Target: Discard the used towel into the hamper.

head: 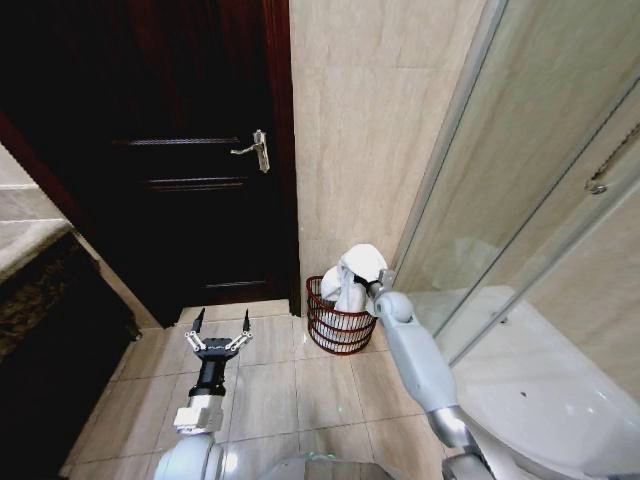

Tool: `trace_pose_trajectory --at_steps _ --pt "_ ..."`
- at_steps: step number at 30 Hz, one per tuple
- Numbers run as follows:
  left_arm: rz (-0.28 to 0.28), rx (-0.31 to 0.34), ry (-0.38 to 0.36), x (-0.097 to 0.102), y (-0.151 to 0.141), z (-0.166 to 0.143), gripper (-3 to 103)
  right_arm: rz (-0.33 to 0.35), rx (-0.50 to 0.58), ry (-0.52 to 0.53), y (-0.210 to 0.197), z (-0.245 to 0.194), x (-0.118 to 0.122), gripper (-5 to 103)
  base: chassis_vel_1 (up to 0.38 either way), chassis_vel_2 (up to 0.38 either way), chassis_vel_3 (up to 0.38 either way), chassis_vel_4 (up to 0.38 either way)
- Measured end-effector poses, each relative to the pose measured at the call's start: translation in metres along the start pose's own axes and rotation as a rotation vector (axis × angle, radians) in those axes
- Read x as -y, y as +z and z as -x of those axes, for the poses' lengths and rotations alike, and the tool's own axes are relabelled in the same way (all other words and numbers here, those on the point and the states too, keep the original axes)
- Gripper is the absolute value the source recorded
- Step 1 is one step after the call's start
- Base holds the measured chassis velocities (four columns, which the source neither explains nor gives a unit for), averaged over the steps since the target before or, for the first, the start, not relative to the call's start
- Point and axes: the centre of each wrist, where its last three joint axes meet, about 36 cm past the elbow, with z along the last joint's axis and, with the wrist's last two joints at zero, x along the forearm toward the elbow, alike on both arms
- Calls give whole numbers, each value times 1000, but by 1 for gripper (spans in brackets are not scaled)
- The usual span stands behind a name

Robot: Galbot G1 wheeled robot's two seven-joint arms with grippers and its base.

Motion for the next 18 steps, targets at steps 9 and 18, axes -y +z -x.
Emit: trace_pose_trajectory --at_steps 9,18 --pt "-19 12 -22 -1 -1 7 100 -127 -79 14 -8 -12 13 4 0 0 0 0" --pt "-12 3 -31 -1 0 9 100 -151 -76 -14 -16 -21 24 30 0 0 0 0"
